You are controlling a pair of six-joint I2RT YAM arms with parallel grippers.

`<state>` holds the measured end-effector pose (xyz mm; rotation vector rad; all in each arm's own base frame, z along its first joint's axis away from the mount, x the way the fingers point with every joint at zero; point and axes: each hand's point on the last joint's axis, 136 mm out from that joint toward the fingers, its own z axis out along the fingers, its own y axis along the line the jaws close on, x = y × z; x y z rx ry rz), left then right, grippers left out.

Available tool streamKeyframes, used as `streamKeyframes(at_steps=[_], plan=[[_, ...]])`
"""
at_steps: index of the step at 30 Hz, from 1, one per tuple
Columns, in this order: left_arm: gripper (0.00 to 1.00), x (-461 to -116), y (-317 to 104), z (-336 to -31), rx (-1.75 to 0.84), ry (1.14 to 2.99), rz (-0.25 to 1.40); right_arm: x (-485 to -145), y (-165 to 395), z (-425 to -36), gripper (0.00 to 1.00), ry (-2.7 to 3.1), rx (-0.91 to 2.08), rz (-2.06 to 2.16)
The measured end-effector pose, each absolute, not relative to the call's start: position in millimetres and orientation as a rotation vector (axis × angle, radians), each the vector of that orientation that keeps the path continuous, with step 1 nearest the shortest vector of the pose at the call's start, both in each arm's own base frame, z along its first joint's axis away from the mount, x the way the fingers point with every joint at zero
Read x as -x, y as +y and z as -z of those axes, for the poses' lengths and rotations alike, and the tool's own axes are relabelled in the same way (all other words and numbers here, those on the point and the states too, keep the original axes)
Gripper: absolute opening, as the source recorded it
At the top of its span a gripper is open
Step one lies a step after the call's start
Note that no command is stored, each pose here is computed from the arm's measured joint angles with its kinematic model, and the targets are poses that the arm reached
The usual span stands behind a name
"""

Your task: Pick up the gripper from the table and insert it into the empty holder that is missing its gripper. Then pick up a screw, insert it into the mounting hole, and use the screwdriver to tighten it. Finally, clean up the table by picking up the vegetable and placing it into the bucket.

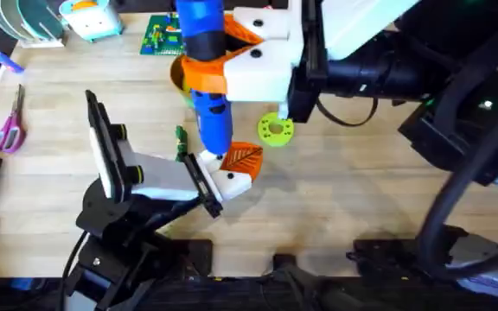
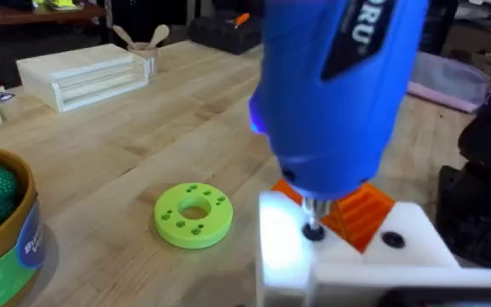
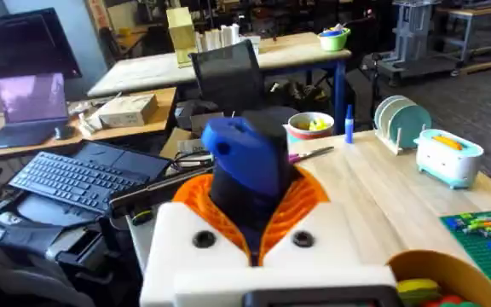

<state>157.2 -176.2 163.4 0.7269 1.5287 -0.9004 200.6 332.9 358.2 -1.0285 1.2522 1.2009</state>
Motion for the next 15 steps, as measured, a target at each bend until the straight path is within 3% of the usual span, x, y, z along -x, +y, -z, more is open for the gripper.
streamKeyframes(at_steps=[13,15], plan=[[0.016,-157.2,-176.2,-163.6,-0.727,1.528,0.900,-183.1,306.3,-413.6,0.026,1.039,0.992,-1.150],[0.016,-157.2,-176.2,-163.6,-0.727,1.528,0.900,-208.5,286.8,-413.1,0.026,1.049,0.963,-1.022]])
